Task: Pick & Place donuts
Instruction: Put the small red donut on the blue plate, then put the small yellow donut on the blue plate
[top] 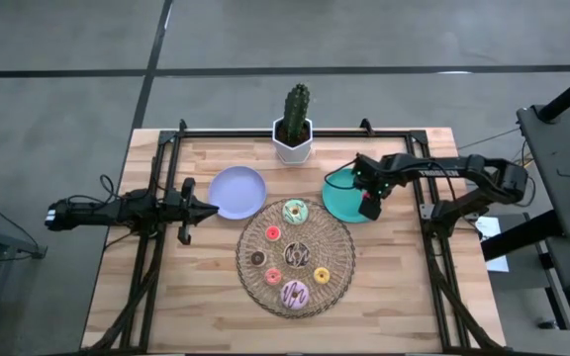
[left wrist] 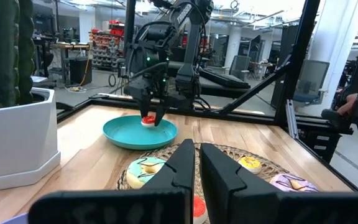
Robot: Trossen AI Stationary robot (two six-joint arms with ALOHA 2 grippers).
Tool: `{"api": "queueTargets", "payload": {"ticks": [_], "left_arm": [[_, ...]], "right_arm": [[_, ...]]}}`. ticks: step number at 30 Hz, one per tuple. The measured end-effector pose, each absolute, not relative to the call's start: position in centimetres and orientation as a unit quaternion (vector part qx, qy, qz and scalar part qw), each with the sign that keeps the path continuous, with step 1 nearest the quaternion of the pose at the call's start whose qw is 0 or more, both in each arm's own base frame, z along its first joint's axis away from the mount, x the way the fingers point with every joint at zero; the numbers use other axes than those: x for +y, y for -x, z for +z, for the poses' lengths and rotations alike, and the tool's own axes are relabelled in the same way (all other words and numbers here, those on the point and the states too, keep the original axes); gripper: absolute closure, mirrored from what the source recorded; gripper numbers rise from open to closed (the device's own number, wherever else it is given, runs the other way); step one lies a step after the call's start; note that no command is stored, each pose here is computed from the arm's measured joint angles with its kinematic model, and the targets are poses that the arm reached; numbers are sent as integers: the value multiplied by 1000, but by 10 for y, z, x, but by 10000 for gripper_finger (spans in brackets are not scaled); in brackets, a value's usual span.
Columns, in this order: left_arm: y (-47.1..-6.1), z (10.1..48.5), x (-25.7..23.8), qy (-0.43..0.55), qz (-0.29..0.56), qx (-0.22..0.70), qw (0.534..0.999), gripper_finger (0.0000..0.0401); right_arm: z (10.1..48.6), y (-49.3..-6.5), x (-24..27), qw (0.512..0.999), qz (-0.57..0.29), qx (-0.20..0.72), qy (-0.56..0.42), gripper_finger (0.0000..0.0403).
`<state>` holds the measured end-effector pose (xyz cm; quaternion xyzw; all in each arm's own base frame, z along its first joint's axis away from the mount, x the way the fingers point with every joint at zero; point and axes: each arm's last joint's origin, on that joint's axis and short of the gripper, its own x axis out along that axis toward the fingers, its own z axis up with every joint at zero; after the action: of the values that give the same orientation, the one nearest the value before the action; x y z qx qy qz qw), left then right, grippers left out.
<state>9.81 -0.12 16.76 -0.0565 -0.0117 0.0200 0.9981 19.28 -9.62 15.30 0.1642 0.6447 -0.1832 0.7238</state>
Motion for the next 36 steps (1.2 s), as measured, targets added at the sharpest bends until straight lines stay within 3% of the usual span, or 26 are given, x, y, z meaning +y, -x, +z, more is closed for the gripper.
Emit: {"api": "queueTargets", "payload": {"ticks": [20,36], "left_arm": [[-98,168,-1,57,20,-12,998,401],[-98,168,-1,57,20,-12,998,401]], "right_arm": [[148,-195,-98,716,-198,649,-165,197],[160,-192,-97,730,-200,633,-161,102]]}}
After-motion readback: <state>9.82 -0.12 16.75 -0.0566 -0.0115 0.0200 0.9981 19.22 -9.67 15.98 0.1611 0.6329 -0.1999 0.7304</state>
